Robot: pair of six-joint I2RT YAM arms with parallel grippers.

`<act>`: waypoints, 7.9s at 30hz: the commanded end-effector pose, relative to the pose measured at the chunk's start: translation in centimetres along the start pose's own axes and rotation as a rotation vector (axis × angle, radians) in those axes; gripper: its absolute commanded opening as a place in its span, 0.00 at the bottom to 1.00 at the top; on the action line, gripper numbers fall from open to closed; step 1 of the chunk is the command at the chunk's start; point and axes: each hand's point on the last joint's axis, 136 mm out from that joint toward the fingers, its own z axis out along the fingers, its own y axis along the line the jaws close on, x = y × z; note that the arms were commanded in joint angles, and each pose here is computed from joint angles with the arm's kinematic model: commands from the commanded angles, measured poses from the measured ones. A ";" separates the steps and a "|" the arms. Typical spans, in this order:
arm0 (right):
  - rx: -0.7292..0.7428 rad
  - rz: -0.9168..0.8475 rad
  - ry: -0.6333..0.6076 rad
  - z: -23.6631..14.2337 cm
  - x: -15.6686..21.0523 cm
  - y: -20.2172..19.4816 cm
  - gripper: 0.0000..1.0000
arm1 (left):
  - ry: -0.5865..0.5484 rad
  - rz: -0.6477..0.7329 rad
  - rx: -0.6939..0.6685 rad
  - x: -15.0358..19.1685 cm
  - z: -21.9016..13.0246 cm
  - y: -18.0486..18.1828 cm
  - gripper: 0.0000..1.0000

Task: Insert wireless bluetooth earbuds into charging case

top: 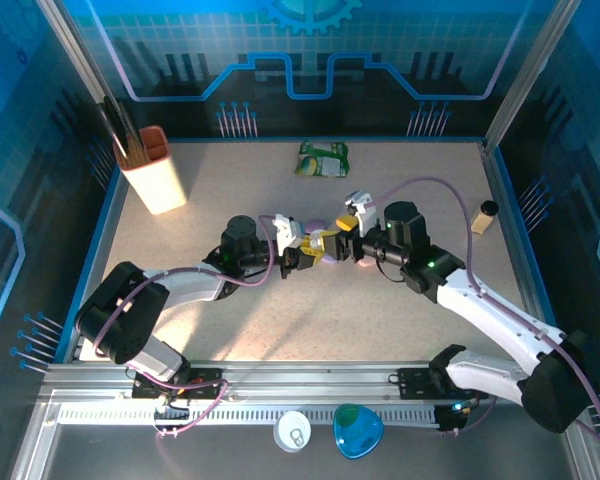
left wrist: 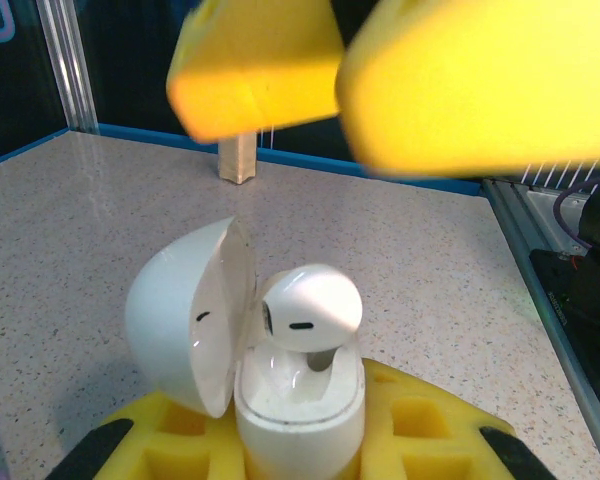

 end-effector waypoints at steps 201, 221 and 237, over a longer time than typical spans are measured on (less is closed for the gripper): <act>0.339 0.127 1.185 1.6 22.2 -3.9 0.43 | -0.232 0.059 -0.435 -9.5 -9.7 4.2 0.00; 0.308 -0.231 1.505 0.9 22.6 -4.0 0.42 | -0.186 0.089 -0.485 -8.8 -10.5 4.2 0.00; 0.295 -0.256 1.563 1.2 23.3 -4.4 0.31 | -0.175 0.089 -0.489 -8.5 -10.4 4.4 0.01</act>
